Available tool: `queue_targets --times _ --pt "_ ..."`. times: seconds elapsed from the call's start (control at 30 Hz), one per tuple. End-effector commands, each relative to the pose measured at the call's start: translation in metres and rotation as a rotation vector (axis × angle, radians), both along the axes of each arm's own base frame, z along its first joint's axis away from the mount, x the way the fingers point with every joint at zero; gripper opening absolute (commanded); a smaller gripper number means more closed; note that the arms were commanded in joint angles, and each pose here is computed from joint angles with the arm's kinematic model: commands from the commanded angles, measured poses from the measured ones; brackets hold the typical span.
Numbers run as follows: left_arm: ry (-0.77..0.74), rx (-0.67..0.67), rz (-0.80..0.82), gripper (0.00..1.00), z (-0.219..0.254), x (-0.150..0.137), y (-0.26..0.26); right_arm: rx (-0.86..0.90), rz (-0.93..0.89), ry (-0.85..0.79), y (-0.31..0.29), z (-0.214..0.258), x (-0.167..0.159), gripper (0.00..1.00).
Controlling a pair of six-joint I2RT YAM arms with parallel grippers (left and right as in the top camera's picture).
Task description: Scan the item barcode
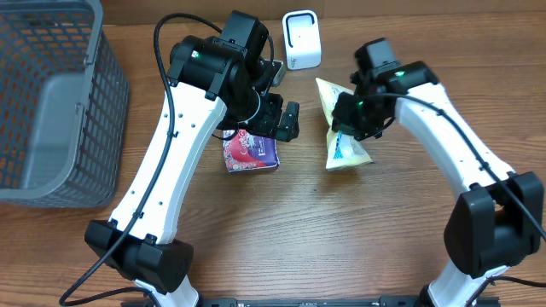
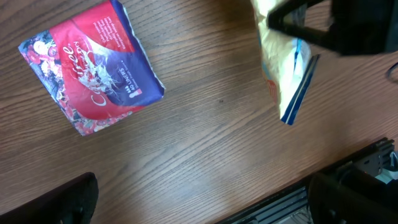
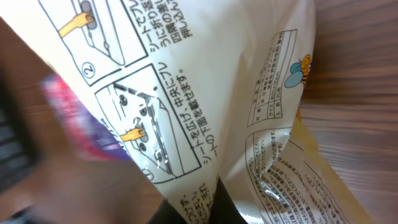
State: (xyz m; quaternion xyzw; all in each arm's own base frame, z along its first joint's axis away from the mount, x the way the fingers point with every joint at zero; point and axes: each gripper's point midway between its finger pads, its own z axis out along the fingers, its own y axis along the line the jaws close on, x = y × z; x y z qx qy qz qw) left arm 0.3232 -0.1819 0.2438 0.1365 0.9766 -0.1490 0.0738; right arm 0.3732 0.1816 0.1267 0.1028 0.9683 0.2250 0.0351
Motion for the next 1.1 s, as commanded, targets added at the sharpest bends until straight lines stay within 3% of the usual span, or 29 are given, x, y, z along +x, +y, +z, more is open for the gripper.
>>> queue_targets --times 0.0,0.2,0.33,0.5,0.7,0.73,0.77,0.83,0.87,1.03,1.07 --pt "-0.007 0.009 -0.02 1.0 -0.001 0.001 0.001 0.314 0.055 0.034 0.017 0.026 -0.004 0.04" --pt "-0.007 0.009 -0.02 1.0 -0.001 0.001 0.001 0.494 0.052 0.126 0.028 0.004 -0.024 0.04" --pt "-0.007 0.008 -0.02 1.0 -0.001 0.001 0.0 0.508 -0.036 0.18 0.022 -0.026 -0.03 0.04" --pt "-0.007 0.008 -0.02 1.0 -0.001 0.001 0.0 0.239 -0.235 0.14 -0.038 -0.071 -0.012 0.04" --pt "-0.007 0.009 -0.02 1.0 -0.001 0.001 0.001 0.029 -0.306 0.098 -0.108 -0.082 -0.003 0.4" --pt "-0.007 0.009 -0.02 1.0 -0.001 0.001 0.001 -0.004 -0.31 0.096 -0.119 -0.081 -0.003 0.42" --pt "-0.007 0.009 -0.02 1.0 -0.001 0.001 0.001 -0.025 -0.304 0.092 -0.127 -0.078 -0.003 0.41" --pt "-0.007 0.008 -0.02 1.0 -0.001 0.001 0.0 -0.031 -0.293 0.093 -0.136 -0.07 -0.002 0.15" --pt "-0.007 0.009 -0.02 1.0 -0.001 0.001 0.001 -0.03 -0.289 0.095 -0.138 -0.066 -0.002 0.08" --pt "-0.007 0.008 -0.02 1.0 -0.001 0.001 0.0 -0.13 -0.249 0.078 -0.153 -0.046 0.001 0.1" --pt "-0.007 0.008 -0.02 1.0 -0.001 0.001 0.0 -0.174 -0.253 0.073 -0.159 -0.043 0.003 0.04"
